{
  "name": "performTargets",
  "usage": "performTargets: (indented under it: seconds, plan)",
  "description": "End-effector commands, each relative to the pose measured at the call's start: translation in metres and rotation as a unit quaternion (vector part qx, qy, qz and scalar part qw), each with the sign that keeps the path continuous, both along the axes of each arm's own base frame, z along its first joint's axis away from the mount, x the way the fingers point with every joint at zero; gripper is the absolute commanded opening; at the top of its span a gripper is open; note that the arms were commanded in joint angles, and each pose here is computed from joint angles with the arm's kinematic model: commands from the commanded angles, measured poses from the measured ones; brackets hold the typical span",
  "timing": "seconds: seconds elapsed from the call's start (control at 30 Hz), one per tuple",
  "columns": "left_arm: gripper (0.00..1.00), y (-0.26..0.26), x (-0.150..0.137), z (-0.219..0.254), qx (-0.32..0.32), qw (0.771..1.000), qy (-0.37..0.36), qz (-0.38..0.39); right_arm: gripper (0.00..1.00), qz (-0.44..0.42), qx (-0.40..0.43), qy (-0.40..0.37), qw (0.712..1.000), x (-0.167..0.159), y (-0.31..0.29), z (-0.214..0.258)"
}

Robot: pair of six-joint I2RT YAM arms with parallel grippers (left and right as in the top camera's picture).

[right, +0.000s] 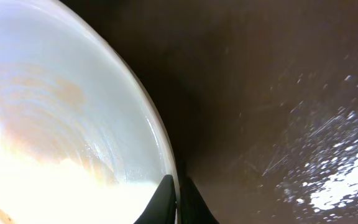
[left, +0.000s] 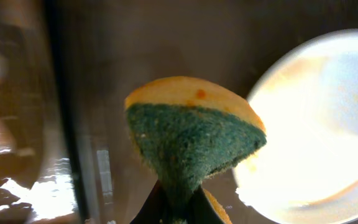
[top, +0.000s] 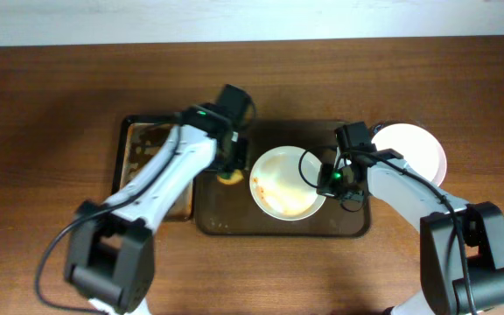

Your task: Clean dirty plates on tray and stack at the side

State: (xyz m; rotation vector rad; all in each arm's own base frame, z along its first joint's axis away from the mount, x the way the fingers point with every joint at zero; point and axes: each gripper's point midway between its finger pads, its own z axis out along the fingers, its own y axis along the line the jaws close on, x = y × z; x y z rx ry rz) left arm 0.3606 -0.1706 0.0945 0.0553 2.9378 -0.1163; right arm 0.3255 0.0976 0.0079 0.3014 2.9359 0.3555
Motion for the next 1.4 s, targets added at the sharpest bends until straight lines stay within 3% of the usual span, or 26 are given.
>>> performTargets:
  seconds: [0.0,0.23,0.37,0.47,0.63,0.7,0.83,0.93,1.07,1.2,1.37]
  plan:
    - [0.0,0.053,0.02,0.023,0.019,0.997,-0.032,0.064,0.04,0.023,-0.028,-0.049,0.998,0.022,-0.008,0.027]
    - [0.0,0.134,0.035,0.022,0.019,0.985,-0.026,0.168,0.04,0.06,-0.163,-0.174,0.969,0.038,-0.035,0.116]
    - [0.0,0.144,0.035,0.02,0.02,0.983,-0.024,0.178,0.04,0.117,-0.303,-0.241,0.915,0.034,-0.029,0.158]
    - [0.0,0.144,0.035,0.02,0.021,0.983,-0.024,0.178,0.04,0.197,-0.344,-0.269,0.878,0.026,0.008,0.167]
    - [0.0,0.144,0.035,0.02,0.021,0.983,-0.024,0.178,0.04,0.144,-0.47,-0.351,0.797,0.022,0.022,0.219]
    - [0.0,0.144,0.035,0.02,0.02,0.983,-0.024,0.178,0.04,0.11,-0.489,-0.37,0.782,0.021,0.02,0.233]
    - [0.0,0.144,0.035,0.02,0.021,0.983,-0.024,0.178,0.04,0.097,-0.484,-0.377,0.784,0.023,0.02,0.236]
    - [0.0,0.144,0.035,0.02,0.02,0.983,-0.024,0.178,0.04,0.065,-0.456,-0.384,0.8,0.024,0.018,0.232]
    - [0.0,0.144,0.035,0.02,0.02,0.983,-0.024,0.178,0.04,0.012,-0.351,-0.32,0.88,0.031,-0.008,0.19]
    - [0.0,0.144,0.034,0.02,0.021,0.984,-0.023,0.178,0.04,-0.148,-0.25,-0.226,0.93,0.04,-0.1,0.158]
    - [0.0,0.144,0.034,0.02,0.021,0.983,-0.023,0.178,0.04,-0.314,-0.147,-0.146,0.927,0.019,-0.203,0.133]
